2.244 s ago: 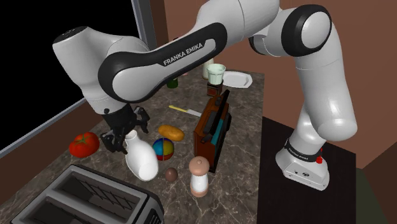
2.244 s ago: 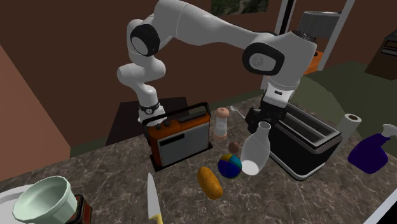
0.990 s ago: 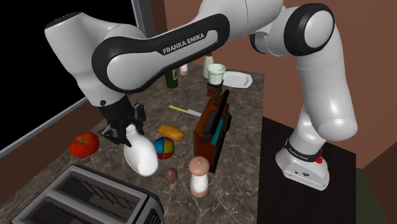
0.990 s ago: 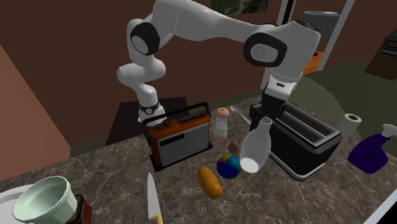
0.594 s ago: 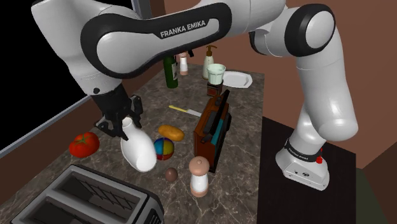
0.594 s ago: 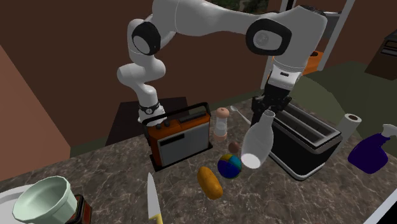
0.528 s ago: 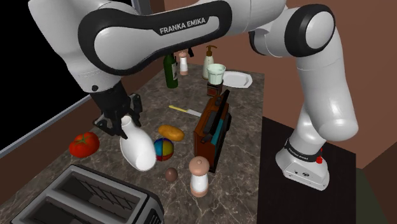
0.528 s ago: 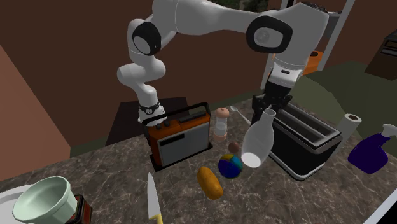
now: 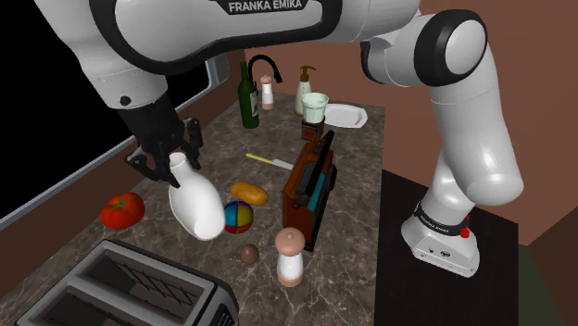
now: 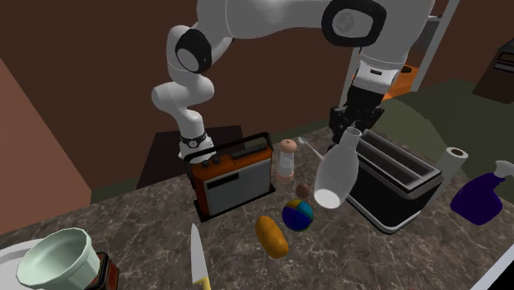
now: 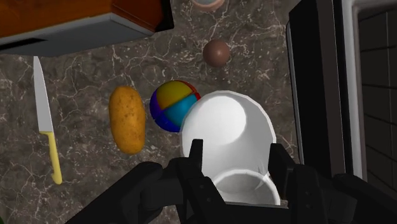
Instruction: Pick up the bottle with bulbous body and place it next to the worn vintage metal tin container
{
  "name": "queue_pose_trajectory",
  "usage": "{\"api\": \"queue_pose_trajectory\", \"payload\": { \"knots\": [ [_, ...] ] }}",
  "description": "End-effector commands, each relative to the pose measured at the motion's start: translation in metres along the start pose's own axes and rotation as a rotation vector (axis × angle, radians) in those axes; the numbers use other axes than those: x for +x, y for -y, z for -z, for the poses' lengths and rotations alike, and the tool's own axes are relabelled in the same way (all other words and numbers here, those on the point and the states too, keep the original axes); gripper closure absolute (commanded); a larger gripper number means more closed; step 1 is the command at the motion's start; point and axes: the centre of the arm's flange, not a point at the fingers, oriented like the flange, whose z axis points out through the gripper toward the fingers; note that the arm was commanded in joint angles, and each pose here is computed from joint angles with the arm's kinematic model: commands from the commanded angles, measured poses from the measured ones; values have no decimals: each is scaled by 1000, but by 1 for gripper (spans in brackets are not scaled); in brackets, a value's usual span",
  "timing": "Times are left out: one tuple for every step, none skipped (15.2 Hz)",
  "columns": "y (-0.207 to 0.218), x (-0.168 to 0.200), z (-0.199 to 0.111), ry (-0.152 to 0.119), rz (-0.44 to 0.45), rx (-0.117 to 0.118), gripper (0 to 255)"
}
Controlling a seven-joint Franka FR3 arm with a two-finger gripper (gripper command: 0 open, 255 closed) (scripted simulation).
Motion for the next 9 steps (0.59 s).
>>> {"api": "queue_pose_trajectory", "payload": {
  "knots": [
    [0, -1, 10, 0, 0, 0, 255],
    [-1, -1, 15, 0, 0, 0, 255],
    [-1, -1, 21, 0, 0, 0, 255],
    [-2, -2, 26, 0, 0, 0, 255],
    [-2, -2, 31, 0, 0, 0, 255],
    [-3, -3, 36, 0, 0, 0, 255],
    [-3, -3, 42, 0, 0, 0, 255],
    [-3, -3, 47, 0, 0, 0, 255],
    [-4, -4, 52, 0, 0, 0, 255]
  ]
}}
